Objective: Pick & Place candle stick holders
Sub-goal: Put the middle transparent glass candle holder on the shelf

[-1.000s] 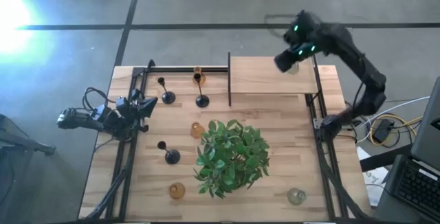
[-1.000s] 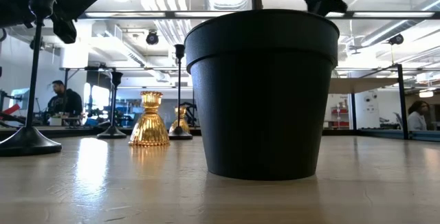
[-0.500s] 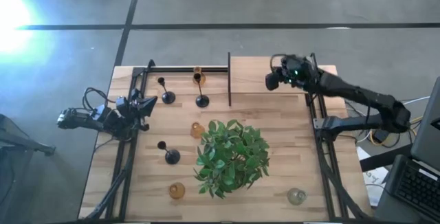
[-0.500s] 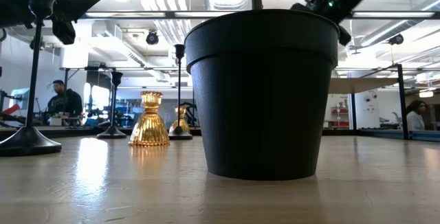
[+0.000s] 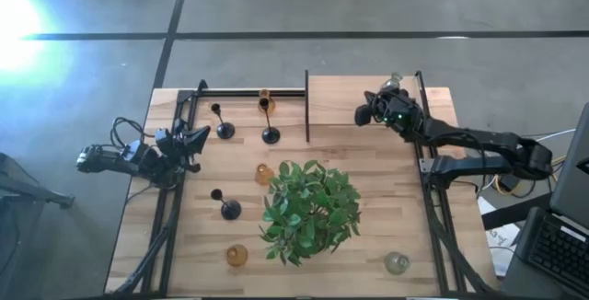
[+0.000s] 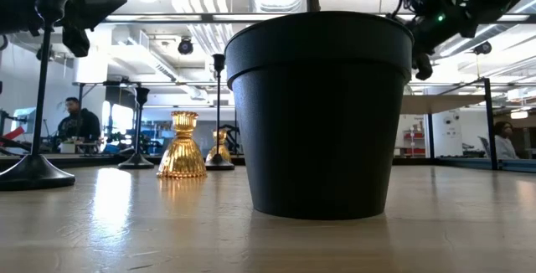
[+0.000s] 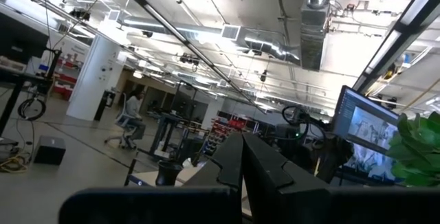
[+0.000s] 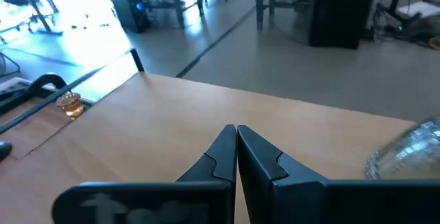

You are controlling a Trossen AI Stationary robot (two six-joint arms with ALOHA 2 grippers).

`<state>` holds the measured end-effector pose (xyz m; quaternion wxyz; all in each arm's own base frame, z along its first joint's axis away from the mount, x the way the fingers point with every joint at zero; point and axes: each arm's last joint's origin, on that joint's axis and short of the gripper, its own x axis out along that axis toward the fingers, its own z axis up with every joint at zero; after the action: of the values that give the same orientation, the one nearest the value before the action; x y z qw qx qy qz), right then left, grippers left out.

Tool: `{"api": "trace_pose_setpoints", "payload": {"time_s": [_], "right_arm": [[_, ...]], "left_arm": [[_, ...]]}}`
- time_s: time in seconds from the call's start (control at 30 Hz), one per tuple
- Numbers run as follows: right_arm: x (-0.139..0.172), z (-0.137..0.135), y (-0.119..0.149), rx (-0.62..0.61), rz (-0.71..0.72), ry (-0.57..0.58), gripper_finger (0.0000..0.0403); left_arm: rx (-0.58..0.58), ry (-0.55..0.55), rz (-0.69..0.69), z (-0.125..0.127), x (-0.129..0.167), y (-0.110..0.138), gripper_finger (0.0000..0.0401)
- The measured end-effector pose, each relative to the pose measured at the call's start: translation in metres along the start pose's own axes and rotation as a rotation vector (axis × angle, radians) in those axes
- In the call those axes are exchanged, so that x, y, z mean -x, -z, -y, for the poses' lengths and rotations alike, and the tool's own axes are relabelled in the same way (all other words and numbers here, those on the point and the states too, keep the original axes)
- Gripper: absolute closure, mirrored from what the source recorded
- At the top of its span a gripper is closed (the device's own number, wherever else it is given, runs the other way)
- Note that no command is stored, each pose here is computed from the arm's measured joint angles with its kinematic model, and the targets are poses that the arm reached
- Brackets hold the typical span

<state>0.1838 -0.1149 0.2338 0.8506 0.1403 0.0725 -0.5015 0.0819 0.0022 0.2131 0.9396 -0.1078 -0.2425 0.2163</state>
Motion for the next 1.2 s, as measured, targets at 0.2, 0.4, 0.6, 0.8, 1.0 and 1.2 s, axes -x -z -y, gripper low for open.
{"api": "trace_pose_setpoints", "payload": {"time_s": [0.2,0.4,0.6,0.8,1.0,1.2], "right_arm": [[-0.005,0.0,0.004,-0.022,0.048,-0.023,0.0395],[-0.004,-0.002,-0.001,-0.014,0.071,-0.016,0.0395],[-0.004,-0.003,-0.008,0.057,0.097,0.025,0.0395],[-0.004,-0.002,-0.001,0.085,0.081,0.027,0.0395],[-0.007,0.0,0.014,0.053,0.081,0.032,0.0395],[-0.021,-0.005,0.031,0.024,0.106,0.021,0.0395]], "left_arm": [[0.004,-0.002,0.0,0.0,0.0,0.0,0.0389],[-0.009,-0.012,-0.006,0.0,0.0,0.001,0.0389],[-0.054,-0.036,-0.013,-0.001,0.0,0.001,0.0389],[-0.066,-0.057,-0.014,-0.002,0.0,0.001,0.0389],[-0.017,-0.171,-0.012,-0.005,0.0,0.001,0.0389],[-0.017,-0.238,-0.011,-0.007,0.001,0.001,0.0389]]}}
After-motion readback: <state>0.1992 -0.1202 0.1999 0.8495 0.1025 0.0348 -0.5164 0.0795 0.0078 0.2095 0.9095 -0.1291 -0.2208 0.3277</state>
